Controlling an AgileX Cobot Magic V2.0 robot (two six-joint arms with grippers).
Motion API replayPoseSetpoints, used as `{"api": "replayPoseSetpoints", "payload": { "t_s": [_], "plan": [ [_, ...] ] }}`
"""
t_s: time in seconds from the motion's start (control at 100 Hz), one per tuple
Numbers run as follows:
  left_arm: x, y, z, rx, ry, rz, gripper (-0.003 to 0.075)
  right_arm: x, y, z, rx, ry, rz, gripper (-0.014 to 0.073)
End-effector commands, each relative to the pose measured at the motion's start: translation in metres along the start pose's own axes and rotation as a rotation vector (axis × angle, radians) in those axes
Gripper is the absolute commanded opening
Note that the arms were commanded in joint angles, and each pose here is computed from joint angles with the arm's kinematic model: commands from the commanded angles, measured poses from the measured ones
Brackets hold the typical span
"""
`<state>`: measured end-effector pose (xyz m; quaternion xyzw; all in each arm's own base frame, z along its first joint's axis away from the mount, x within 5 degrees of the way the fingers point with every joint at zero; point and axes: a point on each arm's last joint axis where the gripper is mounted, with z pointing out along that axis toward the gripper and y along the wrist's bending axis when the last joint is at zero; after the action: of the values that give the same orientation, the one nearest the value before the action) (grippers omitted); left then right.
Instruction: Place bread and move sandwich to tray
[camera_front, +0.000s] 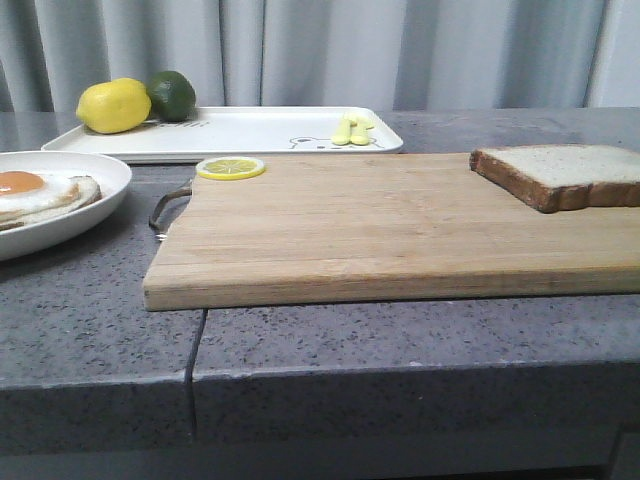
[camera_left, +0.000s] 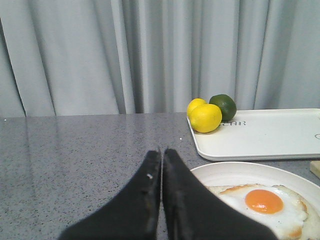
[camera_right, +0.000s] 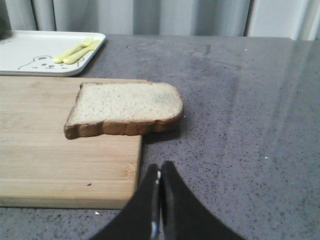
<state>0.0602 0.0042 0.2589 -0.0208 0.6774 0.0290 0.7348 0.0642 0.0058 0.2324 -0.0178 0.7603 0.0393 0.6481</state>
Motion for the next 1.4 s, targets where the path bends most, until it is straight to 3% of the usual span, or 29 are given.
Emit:
{"api": "replayPoseSetpoints", "payload": {
  "t_s": [0.0,0.21,0.32,0.42,0.57,0.68,0.93,1.12,1.39],
  "plan": [
    [-0.025,0.001,0.007,-0.004,-0.051,-0.018,-0.002,-0.028,0.0,0.004,0.007,-0.054,-0.005,-0.0059],
    [-0.034,0.001,0.018,-0.005,-0.028,-0.018,-0.002,-0.05,0.0,0.013,0.013,-0.138,-0.009,-0.0056],
    [-0.034,0.001,0.019,-0.005,-0.019,-0.018,-0.002,-0.067,0.001,0.02,0.011,-0.076,-0.009,-0.0024],
    [-0.034,0.001,0.019,-0.005,-0.019,-0.018,-0.002,-0.084,0.002,0.031,0.007,0.041,-0.008,0.0112],
    [-0.034,0.001,0.019,-0.005,-0.019,-0.018,-0.002,-0.101,0.002,0.055,0.009,0.172,0.041,0.041],
    [-0.035,0.001,0.019,-0.005,-0.031,-0.018,-0.002,-0.11,0.002,0.076,0.021,0.228,0.12,0.0495],
    [-0.037,0.001,0.019,-0.006,-0.057,-0.018,-0.002,-0.111,-0.011,0.128,0.117,0.473,0.247,0.0503],
    [-0.037,0.001,0.019,-0.006,-0.057,-0.018,-0.002,-0.113,-0.03,0.163,0.179,0.575,0.317,0.0503],
    [-0.037,0.001,0.019,-0.006,-0.057,-0.018,-0.002,-0.105,-0.051,0.208,0.081,0.716,0.424,0.0503]
  ]
}}
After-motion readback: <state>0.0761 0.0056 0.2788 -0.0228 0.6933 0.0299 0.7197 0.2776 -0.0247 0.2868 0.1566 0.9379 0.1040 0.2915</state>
